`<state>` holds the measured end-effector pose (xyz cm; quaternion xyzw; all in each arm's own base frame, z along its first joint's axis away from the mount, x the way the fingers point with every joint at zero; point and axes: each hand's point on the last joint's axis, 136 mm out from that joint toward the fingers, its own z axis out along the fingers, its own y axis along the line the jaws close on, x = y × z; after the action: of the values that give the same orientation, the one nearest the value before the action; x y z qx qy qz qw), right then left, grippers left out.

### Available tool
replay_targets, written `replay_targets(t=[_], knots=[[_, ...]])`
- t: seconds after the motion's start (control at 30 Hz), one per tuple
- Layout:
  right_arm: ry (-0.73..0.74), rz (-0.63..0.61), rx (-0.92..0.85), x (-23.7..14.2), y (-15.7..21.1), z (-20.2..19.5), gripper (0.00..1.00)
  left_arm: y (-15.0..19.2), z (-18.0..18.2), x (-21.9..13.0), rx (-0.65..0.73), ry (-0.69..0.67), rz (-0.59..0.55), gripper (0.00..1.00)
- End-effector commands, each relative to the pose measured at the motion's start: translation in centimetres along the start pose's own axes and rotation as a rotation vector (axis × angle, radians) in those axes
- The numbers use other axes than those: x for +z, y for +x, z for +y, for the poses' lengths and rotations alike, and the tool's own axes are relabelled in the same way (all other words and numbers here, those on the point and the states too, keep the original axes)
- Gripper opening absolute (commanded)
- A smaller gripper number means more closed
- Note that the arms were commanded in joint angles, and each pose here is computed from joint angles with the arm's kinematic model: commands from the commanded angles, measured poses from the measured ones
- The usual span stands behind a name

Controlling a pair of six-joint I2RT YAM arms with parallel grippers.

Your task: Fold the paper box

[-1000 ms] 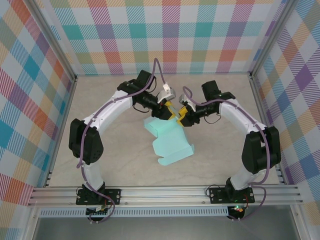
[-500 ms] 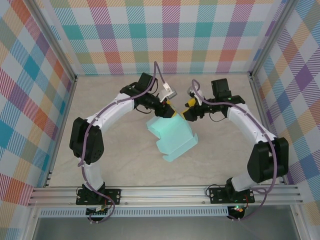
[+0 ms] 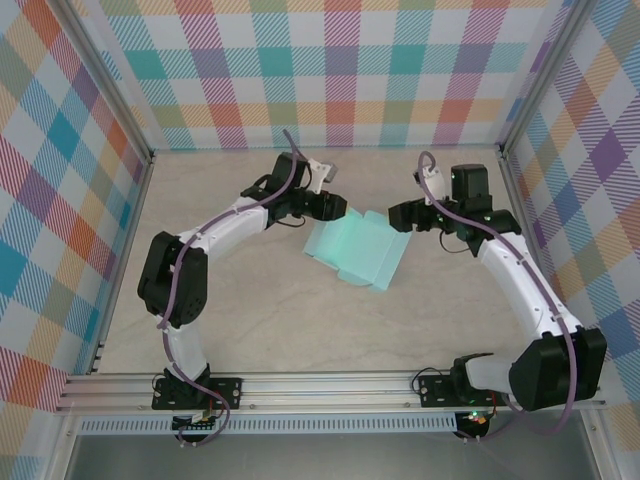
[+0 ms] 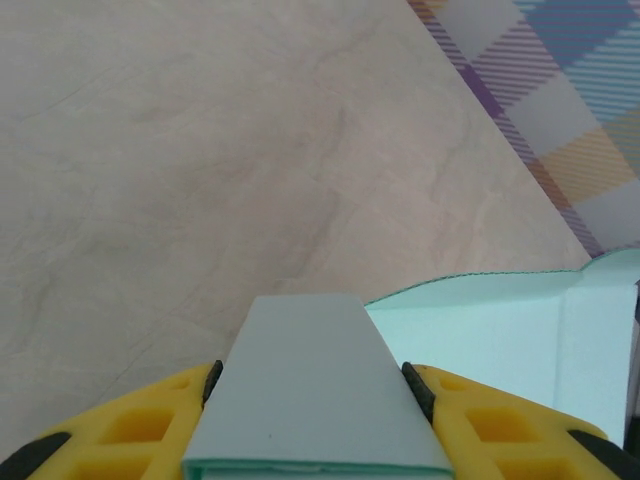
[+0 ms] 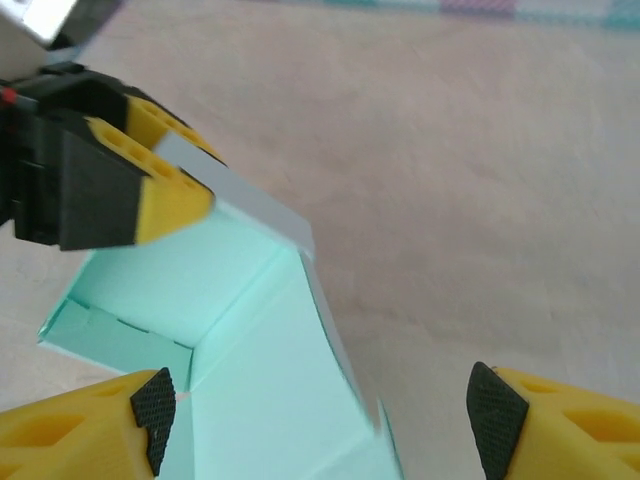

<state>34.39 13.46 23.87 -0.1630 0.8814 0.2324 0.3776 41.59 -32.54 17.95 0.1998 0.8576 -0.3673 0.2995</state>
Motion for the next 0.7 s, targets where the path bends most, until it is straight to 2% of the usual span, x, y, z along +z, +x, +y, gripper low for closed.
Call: replay_targets(t=[0.0,0.07,0.27,0.33,0.4,0.47,0.57,0.67], knots=[[0.047,0.113,0.200,-0.6,2.1,-1.5,0.78,-1.8,2.1,-0.5,-0.209,-0.036,-0.136,0.40],[0.001,0.182,0.274,-0.6,2.8,-0.7,0.75,-1.4,3.3,-0.3,-0.305,-0.057,-0.166,0.40],[-0.102,0.375,0.403,0.4,6.0,0.8,0.70,-0.3,4.8,0.8,-0.457,-0.043,-0.196,0.40],[-0.105,0.407,0.422,0.8,6.7,0.7,0.71,0.1,5.5,1.0,-0.514,-0.037,-0.211,0.40],[-0.098,0.430,0.439,1.1,7.2,0.5,0.77,0.4,6.0,1.1,-0.554,-0.027,-0.227,0.40],[-0.089,0.451,0.440,1.5,7.5,0.1,0.77,0.8,6.3,1.4,-0.581,-0.023,-0.227,0.40],[-0.055,0.484,0.420,2.6,8.3,-1.0,0.73,1.2,6.5,1.7,-0.599,-0.019,-0.231,0.40],[-0.066,0.498,0.412,3.5,8.3,-1.4,0.63,1.3,6.6,1.7,-0.606,-0.012,-0.238,0.40]])
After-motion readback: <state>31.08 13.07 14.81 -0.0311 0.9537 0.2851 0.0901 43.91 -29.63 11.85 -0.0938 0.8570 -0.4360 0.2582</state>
